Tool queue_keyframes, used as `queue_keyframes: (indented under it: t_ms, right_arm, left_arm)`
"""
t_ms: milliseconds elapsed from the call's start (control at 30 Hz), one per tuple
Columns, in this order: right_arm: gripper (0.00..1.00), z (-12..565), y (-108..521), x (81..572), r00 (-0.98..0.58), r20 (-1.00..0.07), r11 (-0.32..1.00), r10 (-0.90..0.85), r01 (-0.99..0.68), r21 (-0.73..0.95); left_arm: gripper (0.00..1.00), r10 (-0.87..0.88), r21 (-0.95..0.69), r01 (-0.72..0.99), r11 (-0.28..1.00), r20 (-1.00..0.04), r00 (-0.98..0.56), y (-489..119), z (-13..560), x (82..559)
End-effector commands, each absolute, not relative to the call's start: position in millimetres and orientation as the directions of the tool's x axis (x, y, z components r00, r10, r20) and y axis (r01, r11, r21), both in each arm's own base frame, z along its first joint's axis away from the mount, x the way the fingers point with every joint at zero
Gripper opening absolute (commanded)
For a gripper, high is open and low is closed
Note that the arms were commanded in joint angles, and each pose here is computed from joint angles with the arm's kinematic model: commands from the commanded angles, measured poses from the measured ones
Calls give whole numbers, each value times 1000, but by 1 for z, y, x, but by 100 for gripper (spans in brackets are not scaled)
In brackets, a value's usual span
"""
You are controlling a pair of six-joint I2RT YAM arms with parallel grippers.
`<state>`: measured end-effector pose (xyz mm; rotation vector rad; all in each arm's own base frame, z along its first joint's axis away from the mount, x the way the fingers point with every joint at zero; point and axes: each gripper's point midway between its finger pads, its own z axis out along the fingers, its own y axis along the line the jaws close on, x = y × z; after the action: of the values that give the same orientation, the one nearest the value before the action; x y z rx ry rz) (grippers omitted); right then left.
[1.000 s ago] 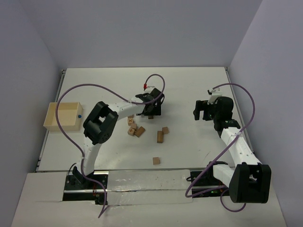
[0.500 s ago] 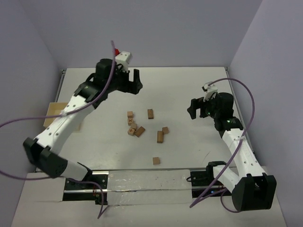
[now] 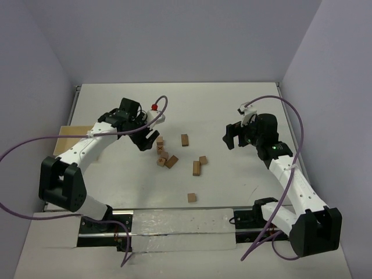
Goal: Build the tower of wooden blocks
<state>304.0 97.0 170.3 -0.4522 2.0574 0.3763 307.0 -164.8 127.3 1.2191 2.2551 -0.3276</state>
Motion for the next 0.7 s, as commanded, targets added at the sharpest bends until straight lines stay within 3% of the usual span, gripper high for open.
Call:
queue_keyframes:
  t_ms: [0,133,367,667]
  right_arm:
    - [100,162,93,308,-479,-860,894,-178,-445,62]
    - [100,153,92,309,-493,-850,898,-184,-437,59]
    - [100,143,90,311,-519,-832,900,-196,-432,57]
    - [100,135,91,312,-543,-814,897,-204,-437,66]
  left_arm:
    - [86,787,112,924,365,-567,-242,-170,120,330]
    - [99,784,114,962,246,-607,-129,-177,107,335]
    - [99,744,184,970,156,-668,7,-184,94,349]
    - [99,741,192,980,50,-665,93,-189,73,352]
